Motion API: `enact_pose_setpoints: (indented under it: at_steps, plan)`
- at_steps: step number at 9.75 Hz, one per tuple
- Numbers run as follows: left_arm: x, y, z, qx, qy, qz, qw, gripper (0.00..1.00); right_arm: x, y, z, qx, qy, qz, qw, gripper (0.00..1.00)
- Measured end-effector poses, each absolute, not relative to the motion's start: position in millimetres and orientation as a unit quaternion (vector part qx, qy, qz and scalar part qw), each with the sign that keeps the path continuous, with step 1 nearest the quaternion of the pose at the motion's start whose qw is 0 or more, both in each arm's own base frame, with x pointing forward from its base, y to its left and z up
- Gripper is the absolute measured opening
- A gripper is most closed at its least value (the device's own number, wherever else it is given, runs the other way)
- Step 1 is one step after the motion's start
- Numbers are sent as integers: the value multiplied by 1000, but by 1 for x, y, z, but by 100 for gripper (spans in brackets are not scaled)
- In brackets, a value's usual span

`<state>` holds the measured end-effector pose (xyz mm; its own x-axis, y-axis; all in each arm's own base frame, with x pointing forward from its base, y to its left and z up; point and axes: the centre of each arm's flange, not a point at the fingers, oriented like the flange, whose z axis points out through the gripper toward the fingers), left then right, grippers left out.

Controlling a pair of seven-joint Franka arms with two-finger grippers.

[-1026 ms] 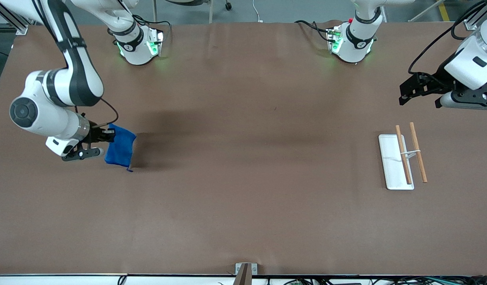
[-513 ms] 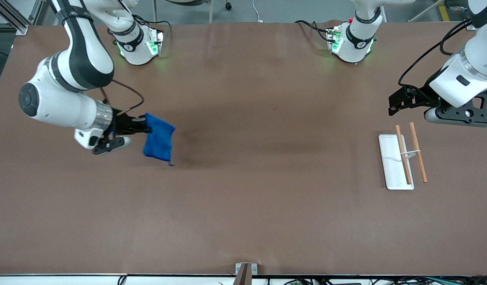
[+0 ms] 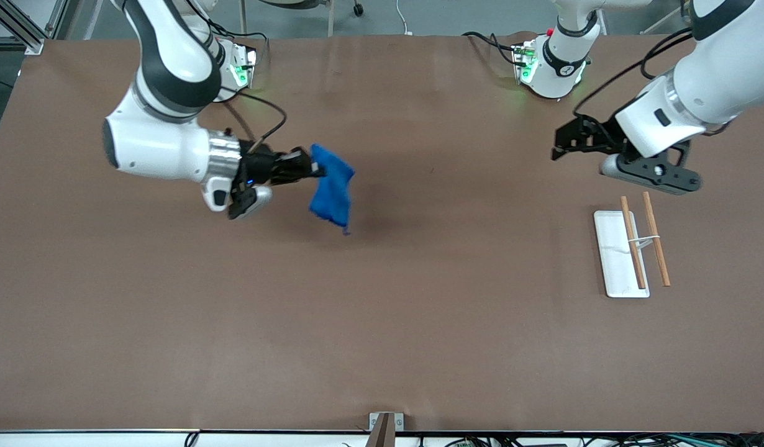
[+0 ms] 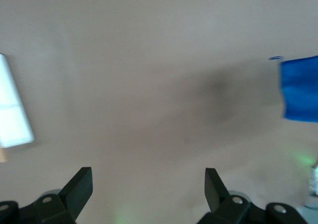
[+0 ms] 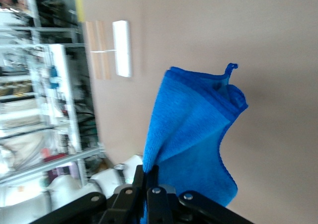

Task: Right arm passes towel to left arm to hang
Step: 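Carry the towel toward the left gripper and let it grasp the towel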

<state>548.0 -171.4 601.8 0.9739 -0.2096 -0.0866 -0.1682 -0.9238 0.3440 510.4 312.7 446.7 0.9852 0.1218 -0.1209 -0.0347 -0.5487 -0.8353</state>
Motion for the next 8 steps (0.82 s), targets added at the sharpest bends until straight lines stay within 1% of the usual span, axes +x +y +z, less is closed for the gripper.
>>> enact_pose_setpoints:
  at_steps: [2,4,7,8]
  plan:
    - [546,-164,592,951,-95,-96,280,100,485,364,459,-831,12,101,546,4]
    - [540,-161,564,922,-97,-129,351,100,466,396,472,-790,37,129,599,4]
    - [514,-178,497,861,-109,-179,463,99,464,422,499,-738,58,149,655,4]
    - [505,-181,479,841,-104,-189,497,99,464,427,502,-727,64,156,666,4]
